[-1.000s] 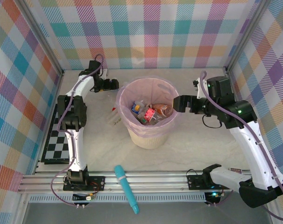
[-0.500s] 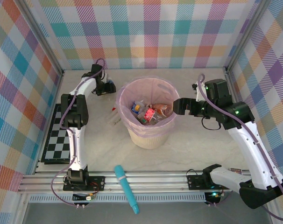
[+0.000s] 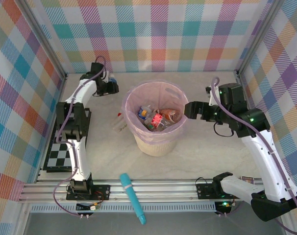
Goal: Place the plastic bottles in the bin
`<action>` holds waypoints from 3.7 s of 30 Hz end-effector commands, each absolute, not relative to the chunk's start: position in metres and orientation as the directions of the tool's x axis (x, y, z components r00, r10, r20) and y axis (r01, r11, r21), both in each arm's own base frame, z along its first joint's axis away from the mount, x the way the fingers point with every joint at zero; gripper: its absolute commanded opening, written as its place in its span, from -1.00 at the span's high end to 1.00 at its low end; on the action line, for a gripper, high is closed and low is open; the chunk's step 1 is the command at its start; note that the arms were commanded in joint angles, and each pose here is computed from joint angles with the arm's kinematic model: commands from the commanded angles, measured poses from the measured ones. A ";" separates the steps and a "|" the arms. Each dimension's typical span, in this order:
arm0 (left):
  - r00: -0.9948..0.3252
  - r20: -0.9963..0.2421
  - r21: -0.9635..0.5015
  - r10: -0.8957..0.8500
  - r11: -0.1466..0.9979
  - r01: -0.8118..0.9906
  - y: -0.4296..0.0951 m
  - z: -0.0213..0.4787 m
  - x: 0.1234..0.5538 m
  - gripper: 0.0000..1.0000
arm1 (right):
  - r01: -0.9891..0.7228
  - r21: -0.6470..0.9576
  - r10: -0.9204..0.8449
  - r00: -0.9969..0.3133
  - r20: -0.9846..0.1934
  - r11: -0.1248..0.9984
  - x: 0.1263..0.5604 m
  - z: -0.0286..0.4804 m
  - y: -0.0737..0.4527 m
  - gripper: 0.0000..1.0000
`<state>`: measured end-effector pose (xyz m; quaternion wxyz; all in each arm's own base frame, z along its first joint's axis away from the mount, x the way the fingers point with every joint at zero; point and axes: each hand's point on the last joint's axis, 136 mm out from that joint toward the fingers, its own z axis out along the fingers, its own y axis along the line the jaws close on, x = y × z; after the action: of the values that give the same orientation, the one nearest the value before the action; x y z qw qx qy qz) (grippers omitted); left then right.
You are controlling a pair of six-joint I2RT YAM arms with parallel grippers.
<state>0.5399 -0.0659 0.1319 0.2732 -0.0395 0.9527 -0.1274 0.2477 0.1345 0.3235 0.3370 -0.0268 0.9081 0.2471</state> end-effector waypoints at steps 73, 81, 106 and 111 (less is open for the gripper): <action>-0.462 -0.774 -0.003 0.434 0.727 0.687 -0.276 0.404 0.288 -0.94 | -0.114 0.531 0.247 -0.790 -0.561 0.840 0.277 0.288 0.113 -0.97; -0.426 -0.894 -0.099 0.139 0.867 0.489 -0.161 0.466 0.297 -1.00 | -0.129 0.557 0.241 -0.806 -0.541 0.820 0.281 0.286 0.120 -0.97; -0.835 -0.531 -0.374 -0.147 0.924 0.074 -0.102 0.161 0.368 -1.00 | -0.162 0.567 0.221 -0.808 -0.546 0.808 0.283 0.293 0.125 -0.98; -0.877 -0.480 -0.281 -0.013 0.950 0.140 -0.123 0.125 0.377 -1.00 | -0.153 0.565 0.225 -0.810 -0.541 0.811 0.282 0.292 0.124 -0.97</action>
<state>0.3635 -0.1169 0.1259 0.2309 -0.0018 0.9562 -0.1801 0.2812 0.1201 0.2820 0.3019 0.0299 0.9060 0.2950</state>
